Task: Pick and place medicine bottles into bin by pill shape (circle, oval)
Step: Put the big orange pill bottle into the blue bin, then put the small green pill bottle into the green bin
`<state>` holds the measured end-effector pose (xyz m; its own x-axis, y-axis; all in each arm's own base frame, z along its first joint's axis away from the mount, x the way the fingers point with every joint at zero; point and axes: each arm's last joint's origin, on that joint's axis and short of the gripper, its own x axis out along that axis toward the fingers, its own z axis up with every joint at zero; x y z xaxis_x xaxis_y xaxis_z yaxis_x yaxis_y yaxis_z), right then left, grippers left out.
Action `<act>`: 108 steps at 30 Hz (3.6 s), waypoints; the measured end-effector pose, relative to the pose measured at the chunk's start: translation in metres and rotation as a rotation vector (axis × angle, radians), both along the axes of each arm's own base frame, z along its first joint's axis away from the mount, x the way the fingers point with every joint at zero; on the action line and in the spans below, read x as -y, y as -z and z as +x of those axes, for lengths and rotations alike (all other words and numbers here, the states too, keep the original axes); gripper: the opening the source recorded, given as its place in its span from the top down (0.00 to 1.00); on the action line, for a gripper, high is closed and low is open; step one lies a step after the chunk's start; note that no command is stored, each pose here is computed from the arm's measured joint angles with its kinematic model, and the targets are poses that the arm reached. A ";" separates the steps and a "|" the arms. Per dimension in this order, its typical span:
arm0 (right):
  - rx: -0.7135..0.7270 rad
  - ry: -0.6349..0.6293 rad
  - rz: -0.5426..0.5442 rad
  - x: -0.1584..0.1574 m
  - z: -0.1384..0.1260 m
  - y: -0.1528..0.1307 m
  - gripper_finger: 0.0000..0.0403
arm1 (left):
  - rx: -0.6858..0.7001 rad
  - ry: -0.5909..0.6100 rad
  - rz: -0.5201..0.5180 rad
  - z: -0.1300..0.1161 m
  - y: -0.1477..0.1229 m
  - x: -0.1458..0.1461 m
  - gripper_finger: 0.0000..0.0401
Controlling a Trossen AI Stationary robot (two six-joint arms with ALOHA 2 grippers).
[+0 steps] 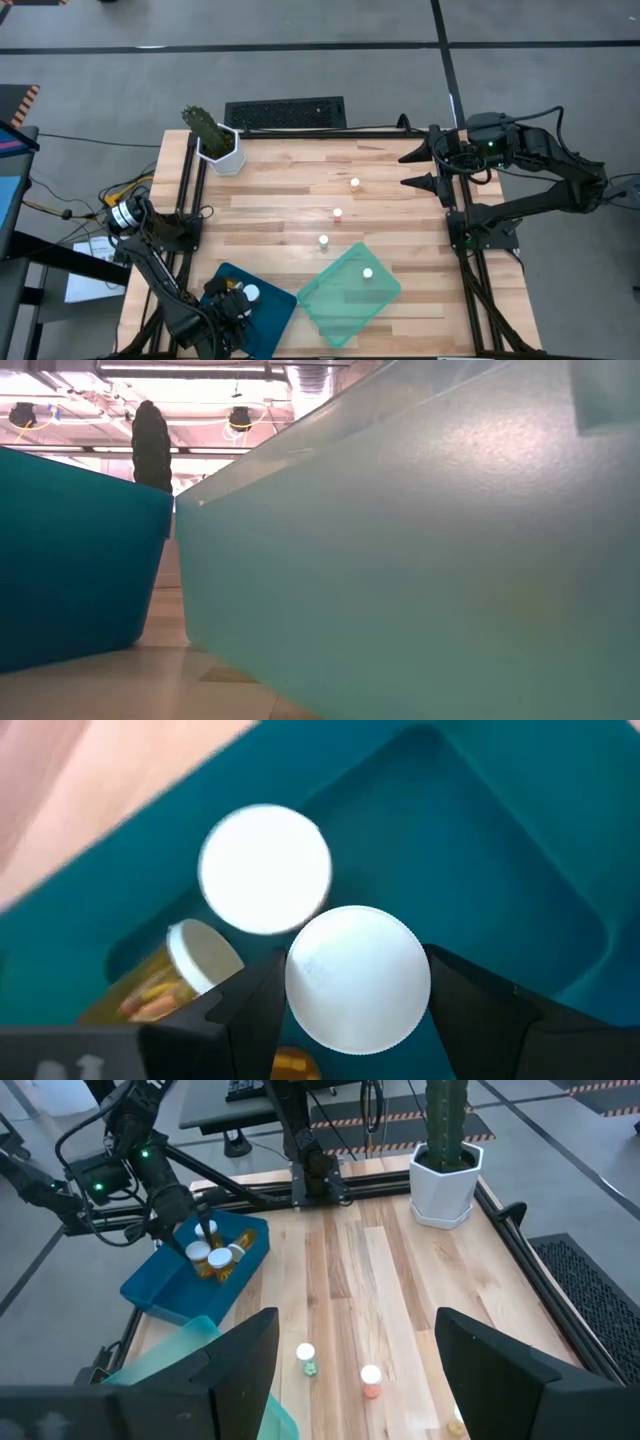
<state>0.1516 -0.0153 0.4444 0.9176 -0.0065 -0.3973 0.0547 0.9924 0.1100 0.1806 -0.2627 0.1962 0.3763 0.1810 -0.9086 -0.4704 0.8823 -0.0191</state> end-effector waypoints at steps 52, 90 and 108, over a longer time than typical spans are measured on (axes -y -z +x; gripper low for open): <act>0.000 0.000 0.007 0.000 0.000 0.000 0.30 | 0.330 0.186 0.155 0.180 -0.049 -0.216 0.24; -0.030 0.000 0.008 0.000 -0.001 0.003 0.30 | 0.224 0.355 0.147 0.186 0.032 -0.211 0.47; -0.037 0.000 0.008 0.000 -0.002 0.003 0.30 | 0.243 0.349 0.144 0.188 0.031 -0.211 0.71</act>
<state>0.1499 -0.0151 0.4411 0.9021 -0.0031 -0.4315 0.0587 0.9915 0.1158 0.3683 -0.0517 0.1649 0.6371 0.1230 -0.7609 -0.1406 0.9892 0.0421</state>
